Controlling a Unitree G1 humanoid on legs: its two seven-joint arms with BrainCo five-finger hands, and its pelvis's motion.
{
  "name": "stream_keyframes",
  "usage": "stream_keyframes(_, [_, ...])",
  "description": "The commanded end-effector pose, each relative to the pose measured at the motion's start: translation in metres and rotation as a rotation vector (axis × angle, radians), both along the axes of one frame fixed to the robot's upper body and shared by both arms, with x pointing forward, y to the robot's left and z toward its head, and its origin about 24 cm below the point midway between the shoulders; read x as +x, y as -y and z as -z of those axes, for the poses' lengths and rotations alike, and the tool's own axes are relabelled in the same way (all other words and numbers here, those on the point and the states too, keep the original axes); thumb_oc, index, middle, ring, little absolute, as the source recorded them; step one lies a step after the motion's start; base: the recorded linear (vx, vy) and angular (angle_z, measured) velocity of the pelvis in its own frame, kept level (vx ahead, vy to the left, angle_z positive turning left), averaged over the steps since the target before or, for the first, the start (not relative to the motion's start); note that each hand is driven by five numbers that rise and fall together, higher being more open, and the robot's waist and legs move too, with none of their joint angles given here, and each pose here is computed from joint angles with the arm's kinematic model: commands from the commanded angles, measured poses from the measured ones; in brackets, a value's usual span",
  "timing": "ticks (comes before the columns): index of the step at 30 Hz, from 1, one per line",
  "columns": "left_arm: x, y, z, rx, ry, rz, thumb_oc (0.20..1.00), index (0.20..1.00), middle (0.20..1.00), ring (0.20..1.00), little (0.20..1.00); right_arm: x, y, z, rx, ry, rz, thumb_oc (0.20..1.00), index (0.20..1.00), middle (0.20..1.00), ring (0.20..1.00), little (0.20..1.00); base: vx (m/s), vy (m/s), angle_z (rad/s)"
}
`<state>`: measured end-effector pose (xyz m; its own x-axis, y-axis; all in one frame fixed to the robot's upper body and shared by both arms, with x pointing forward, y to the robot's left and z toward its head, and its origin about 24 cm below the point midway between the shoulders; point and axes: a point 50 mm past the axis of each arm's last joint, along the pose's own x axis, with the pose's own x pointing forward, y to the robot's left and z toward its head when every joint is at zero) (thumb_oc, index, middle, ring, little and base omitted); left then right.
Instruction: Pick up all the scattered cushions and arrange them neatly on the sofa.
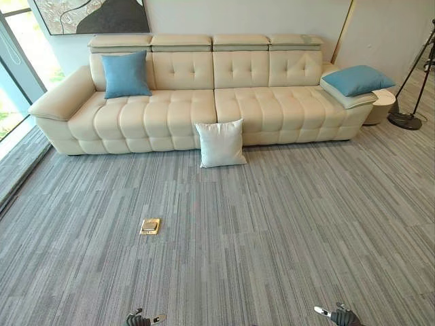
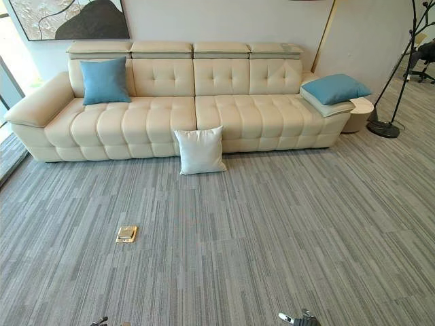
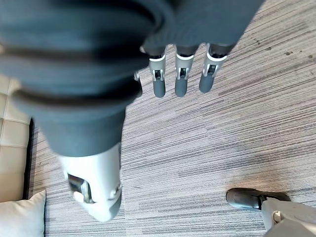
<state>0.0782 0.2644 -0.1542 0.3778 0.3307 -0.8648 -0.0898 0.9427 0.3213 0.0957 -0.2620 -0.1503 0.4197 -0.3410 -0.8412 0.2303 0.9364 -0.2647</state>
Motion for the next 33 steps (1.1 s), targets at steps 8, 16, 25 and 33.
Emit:
stream_keyframes(8, [0.015, 0.008, 0.0, 0.008, 0.022, -0.013, 1.0, 1.0, 1.0, 1.0, 1.0, 0.008, -0.001, 0.001, -0.033, -0.035, -0.033, 1.0, 1.0, 1.0, 1.0, 1.0, 0.0, 0.0, 0.0])
stream_keyframes(16, [0.011, 0.013, 0.003, -0.013, 0.011, -0.003, 1.0, 1.0, 1.0, 1.0, 1.0, 0.006, -0.004, 0.002, -0.021, -0.043, -0.04, 1.0, 1.0, 1.0, 1.0, 1.0, 0.0, 0.0, 0.0])
stream_keyframes(25, [0.013, 0.019, 0.004, -0.06, 0.019, 0.016, 1.0, 1.0, 1.0, 1.0, 1.0, 0.005, -0.003, 0.002, -0.011, -0.04, -0.05, 1.0, 1.0, 1.0, 1.0, 1.0, 0.0, 0.0, 0.0])
stream_keyframes(33, [0.014, 0.018, 0.003, -0.064, 0.029, 0.003, 1.0, 1.0, 1.0, 1.0, 1.0, 0.009, -0.003, 0.0, -0.003, -0.011, -0.045, 1.0, 1.0, 1.0, 1.0, 1.0, 0.0, 0.0, 0.0])
